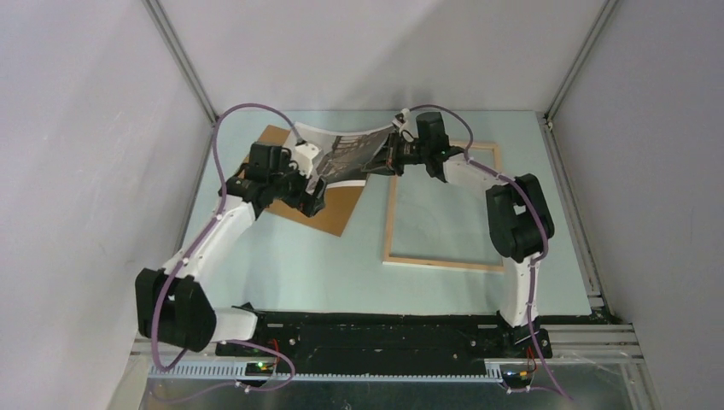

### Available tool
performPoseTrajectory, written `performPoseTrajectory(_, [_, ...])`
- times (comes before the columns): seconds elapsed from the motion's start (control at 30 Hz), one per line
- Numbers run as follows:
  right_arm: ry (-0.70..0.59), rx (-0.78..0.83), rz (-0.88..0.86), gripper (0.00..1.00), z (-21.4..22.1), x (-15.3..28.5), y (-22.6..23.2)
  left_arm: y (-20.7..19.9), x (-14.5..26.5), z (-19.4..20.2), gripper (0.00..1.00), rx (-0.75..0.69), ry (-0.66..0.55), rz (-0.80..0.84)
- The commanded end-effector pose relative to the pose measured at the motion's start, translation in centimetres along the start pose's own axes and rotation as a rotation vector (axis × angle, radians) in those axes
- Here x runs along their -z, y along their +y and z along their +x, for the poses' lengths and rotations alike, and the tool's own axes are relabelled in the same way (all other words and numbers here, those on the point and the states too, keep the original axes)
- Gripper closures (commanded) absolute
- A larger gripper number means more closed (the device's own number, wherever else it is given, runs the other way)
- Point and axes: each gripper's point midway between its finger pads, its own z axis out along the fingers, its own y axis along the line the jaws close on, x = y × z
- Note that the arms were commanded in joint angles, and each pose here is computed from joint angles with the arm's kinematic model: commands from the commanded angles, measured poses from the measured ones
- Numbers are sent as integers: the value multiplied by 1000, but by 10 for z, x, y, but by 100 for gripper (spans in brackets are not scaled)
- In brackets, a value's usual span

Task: Put the photo into the frame
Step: Pick up the photo at the center of the board, then turn over the photo from the photo frame.

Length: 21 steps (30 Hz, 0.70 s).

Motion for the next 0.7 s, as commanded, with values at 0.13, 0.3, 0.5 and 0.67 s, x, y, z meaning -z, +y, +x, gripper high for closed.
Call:
performPoseTrajectory(0.13, [-76,44,-98,100,-9,43,67,5,4,-52,0,-442,-157,-196])
performPoseTrajectory(0.3, [-108,49,-122,100,-9,65,85,-2,-11,-58,0,-597,-199,-188])
performPoseTrajectory(0.5, [-146,38,-142,100,-13,86,95,-15,-32,-81,3,-676,-303,-154])
performPoseTrajectory(0.67, [-168,34,-149,100,-17,98,98,-18,-55,-90,13,-695,-308,-128])
